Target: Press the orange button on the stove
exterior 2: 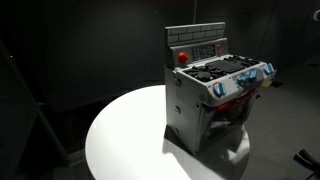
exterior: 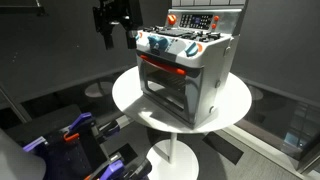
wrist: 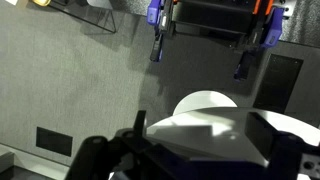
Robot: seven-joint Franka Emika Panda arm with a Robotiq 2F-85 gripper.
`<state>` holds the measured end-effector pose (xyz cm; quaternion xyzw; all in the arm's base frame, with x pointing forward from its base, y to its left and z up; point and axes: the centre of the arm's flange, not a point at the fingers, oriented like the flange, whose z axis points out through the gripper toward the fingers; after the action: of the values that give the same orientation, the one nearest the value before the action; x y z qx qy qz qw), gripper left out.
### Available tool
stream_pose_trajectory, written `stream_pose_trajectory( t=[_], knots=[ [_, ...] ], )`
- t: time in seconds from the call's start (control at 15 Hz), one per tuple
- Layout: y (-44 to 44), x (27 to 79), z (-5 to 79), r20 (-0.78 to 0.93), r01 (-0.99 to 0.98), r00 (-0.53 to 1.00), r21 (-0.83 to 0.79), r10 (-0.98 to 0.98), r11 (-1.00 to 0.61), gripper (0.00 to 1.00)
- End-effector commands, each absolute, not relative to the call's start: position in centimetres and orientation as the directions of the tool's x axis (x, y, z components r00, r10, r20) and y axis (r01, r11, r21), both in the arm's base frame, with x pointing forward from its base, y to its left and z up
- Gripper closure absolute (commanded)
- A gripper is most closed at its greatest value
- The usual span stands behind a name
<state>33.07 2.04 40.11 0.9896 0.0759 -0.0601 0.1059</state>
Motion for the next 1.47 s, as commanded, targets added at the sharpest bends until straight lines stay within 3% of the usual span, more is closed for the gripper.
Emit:
stream_pose_trajectory(
  t=[0.0,0.4,1.4],
  knots=[
    [2.0,33.1,40.1,-0.135,0.163,0.981,0.201,0.138,-0.966,0.00],
    [2.0,33.5,40.6,-0.113,0.155,0.985,0.208,0.134,-0.966,0.00],
    [0.6,44.6,48.2,0.329,-0.005,0.941,0.237,0.075,-0.972,0.00]
  ],
)
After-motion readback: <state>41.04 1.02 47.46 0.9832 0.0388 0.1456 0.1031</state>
